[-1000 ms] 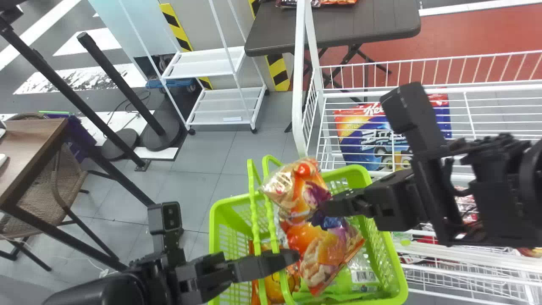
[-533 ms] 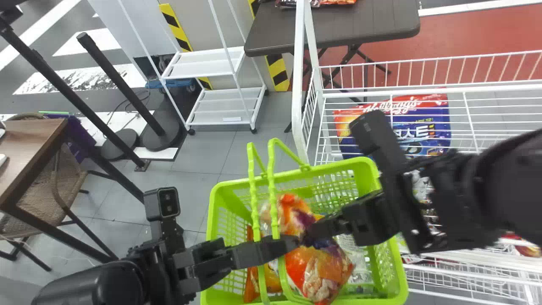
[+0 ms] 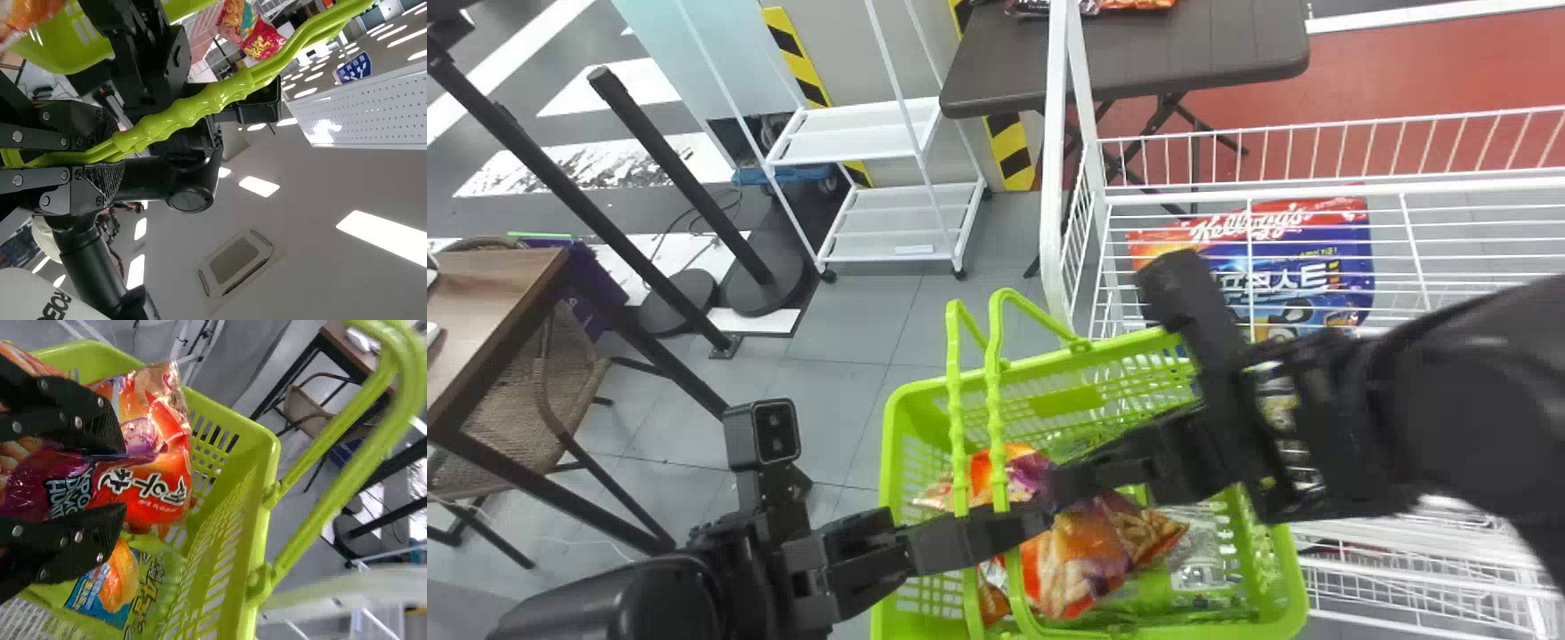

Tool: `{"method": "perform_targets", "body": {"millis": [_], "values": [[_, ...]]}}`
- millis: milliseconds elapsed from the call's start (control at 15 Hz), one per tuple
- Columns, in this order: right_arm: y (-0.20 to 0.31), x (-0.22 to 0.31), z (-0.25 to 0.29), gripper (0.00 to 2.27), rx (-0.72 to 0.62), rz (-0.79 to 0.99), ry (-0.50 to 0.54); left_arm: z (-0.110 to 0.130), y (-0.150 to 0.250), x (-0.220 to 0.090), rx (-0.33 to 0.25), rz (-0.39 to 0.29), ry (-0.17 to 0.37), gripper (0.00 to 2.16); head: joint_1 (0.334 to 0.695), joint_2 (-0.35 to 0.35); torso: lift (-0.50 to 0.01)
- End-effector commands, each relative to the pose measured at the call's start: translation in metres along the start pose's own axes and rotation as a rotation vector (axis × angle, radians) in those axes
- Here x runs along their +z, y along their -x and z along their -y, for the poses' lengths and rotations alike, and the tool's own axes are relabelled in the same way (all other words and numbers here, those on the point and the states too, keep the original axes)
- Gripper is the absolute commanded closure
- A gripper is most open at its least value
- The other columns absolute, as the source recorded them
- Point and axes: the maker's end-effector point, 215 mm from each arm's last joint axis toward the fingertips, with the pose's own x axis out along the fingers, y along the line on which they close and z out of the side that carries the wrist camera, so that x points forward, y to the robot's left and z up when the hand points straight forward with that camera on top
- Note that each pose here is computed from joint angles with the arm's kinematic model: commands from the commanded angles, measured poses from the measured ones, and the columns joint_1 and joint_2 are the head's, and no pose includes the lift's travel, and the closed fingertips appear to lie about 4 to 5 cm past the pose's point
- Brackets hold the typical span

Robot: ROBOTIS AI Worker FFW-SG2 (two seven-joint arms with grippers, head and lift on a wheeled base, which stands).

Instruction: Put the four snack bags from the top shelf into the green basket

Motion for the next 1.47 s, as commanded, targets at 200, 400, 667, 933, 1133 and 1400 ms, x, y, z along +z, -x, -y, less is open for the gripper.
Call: {"method": "perform_targets", "body": {"millis": [200,400,667,933,1133,1400], "values": [[0.141,0.036,0.094,0.05,-0.179,0.293,-0.118,-0.003,0.013,0.004,0.017,0.024,0.004,2.15,0.695,0.350,0.000],[0.223,0.059,0.182,0.07,-0.403,0.484,-0.150,-0.010,0.023,0.002,0.038,0.042,0.006,2.15,0.695,0.265,0.000],[0.310,0.077,0.279,0.08,-0.721,0.668,-0.127,-0.016,0.030,0.001,0.050,0.060,0.020,2.15,0.695,0.042,0.000],[0.359,0.067,0.351,0.08,-0.905,0.702,-0.173,-0.019,0.033,-0.003,0.056,0.070,0.028,2.15,0.695,-0.072,0.000],[0.382,0.060,0.393,0.08,-0.989,0.693,-0.222,-0.022,0.037,-0.003,0.062,0.074,0.032,2.15,0.695,-0.153,0.000],[0.390,0.056,0.433,0.08,-1.061,0.631,-0.256,-0.024,0.038,-0.004,0.064,0.081,0.031,2.15,0.695,-0.210,0.000]]}}
